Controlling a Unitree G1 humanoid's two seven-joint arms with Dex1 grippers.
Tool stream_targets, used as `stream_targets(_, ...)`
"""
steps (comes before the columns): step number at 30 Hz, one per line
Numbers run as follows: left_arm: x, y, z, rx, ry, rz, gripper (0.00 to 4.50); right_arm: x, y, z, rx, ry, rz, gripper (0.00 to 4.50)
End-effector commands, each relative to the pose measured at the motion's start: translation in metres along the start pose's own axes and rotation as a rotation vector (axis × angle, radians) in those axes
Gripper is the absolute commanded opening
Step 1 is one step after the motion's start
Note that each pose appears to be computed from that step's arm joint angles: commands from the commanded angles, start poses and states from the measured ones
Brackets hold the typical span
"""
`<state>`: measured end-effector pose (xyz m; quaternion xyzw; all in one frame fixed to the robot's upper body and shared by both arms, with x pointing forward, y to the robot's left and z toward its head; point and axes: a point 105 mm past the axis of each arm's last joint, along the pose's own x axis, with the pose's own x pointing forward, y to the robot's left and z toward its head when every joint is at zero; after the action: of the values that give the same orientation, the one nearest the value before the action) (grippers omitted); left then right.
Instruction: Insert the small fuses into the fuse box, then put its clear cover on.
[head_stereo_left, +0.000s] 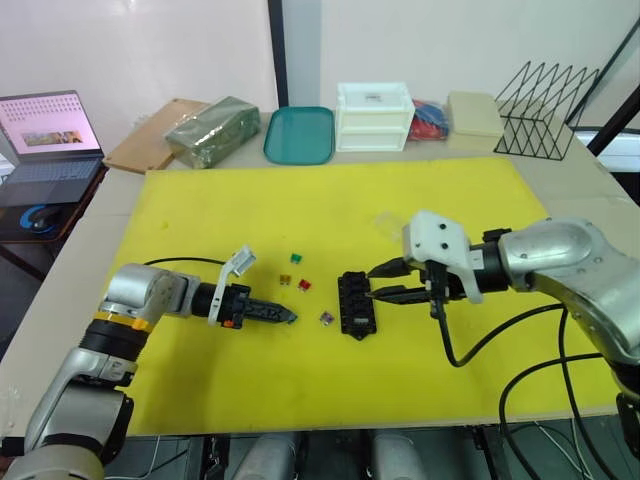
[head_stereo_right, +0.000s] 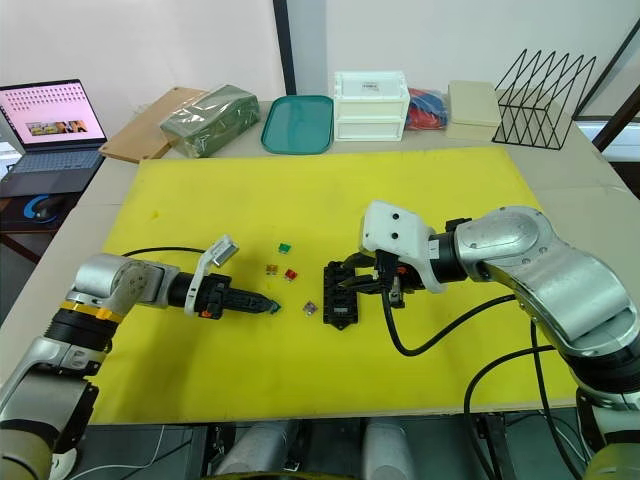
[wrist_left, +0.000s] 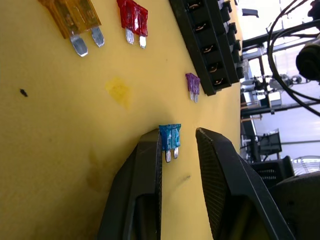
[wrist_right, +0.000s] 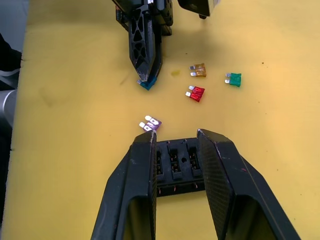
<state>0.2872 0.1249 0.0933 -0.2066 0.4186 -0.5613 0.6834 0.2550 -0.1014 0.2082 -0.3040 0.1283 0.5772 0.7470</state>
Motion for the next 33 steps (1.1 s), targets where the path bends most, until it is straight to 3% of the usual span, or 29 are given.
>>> stream_targets(1, -0.003, 0.006, -0.009, -0.022, 0.024, 0.029, 1.11, -0.005, -0.005, 0.006, -0.042, -0.003, -0.026, 1.44)
stream_targets(3, -0.004, 0.007, -0.009, -0.021, 0.021, 0.033, 1.11, -0.005, -0.005, 0.006, -0.043, -0.003, -0.027, 1.44)
stream_targets(8, -0.007, 0.008, -0.009, -0.013, 0.014, 0.041, 0.06, -0.005, -0.005, 0.005, -0.046, 0.001, -0.027, 1.44)
stream_targets(15, -0.011, -0.003, -0.002, 0.111, -0.025, -0.006, 0.06, -0.004, -0.005, 0.004, -0.036, -0.002, -0.02, 1.44)
stream_targets(24, 0.004, -0.084, 0.048, 0.681, -0.256, -0.19, 0.06, -0.006, -0.008, 0.023, 0.271, -0.129, 0.053, 1.44)
stream_targets(29, 0.014, -0.118, 0.055, 0.831, -0.28, -0.256, 0.06, -0.012, -0.007, 0.04, 0.328, -0.176, 0.093, 1.44)
stream_targets(33, 0.017, -0.125, 0.055, 0.876, -0.275, -0.271, 0.06, -0.012, -0.007, 0.044, 0.336, -0.175, 0.097, 1.44)
